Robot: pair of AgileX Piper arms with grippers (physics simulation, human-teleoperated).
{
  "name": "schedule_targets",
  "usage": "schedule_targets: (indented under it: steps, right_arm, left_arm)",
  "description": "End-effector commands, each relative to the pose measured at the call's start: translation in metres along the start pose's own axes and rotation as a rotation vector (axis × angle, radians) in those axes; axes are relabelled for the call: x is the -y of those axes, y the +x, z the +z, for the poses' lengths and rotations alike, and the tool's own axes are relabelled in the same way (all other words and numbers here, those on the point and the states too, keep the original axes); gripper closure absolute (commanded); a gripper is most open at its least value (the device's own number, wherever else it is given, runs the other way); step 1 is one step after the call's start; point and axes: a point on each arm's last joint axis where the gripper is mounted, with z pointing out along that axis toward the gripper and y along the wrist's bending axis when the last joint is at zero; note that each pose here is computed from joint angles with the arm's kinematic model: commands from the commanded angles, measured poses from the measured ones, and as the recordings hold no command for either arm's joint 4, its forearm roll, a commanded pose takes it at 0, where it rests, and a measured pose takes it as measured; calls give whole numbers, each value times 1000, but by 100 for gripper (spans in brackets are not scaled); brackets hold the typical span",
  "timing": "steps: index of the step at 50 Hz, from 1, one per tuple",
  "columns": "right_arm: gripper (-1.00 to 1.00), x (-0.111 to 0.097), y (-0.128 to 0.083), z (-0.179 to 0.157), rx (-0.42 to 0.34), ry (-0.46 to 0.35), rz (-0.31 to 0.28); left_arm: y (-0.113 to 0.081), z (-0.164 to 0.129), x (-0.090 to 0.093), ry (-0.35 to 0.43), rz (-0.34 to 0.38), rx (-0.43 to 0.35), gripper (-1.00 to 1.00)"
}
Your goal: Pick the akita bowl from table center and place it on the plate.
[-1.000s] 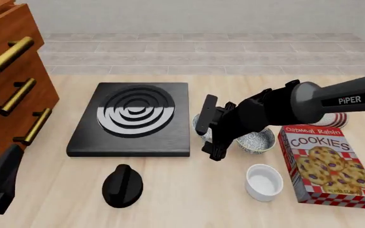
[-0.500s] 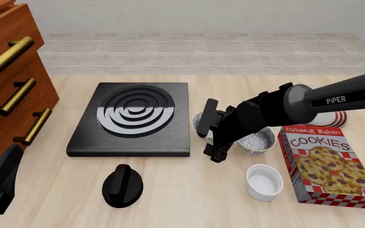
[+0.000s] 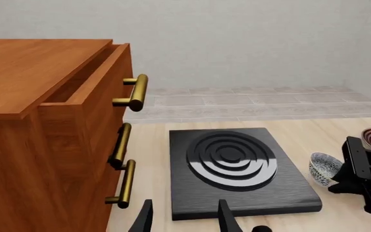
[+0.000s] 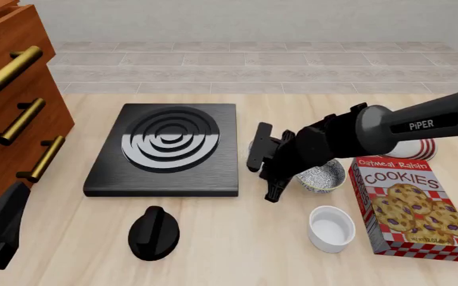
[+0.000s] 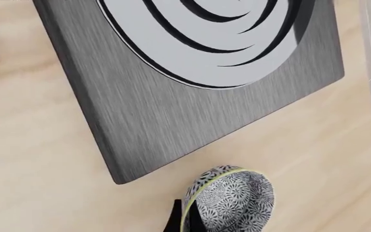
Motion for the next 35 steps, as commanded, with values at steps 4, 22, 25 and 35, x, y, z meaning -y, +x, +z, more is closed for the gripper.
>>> schedule_targets:
  steps: [4,22,25,35]
  right_arm:
    - [100,4,-2,-4,25,25,-2]
    - [100,19,-15,-43,58,63,-38]
    - [100,20,-17,-50,62,67,-35]
    - [100,23,-28,-69,89,77,-24]
  left_arm:
    - [-1,0,0,4,-1,2,-100]
    - [-1,0,1,9,-2,3,-100]
    - [-1,0,0,9,-3,3,-100]
    - [-1,0,1,9,-5,5,-100]
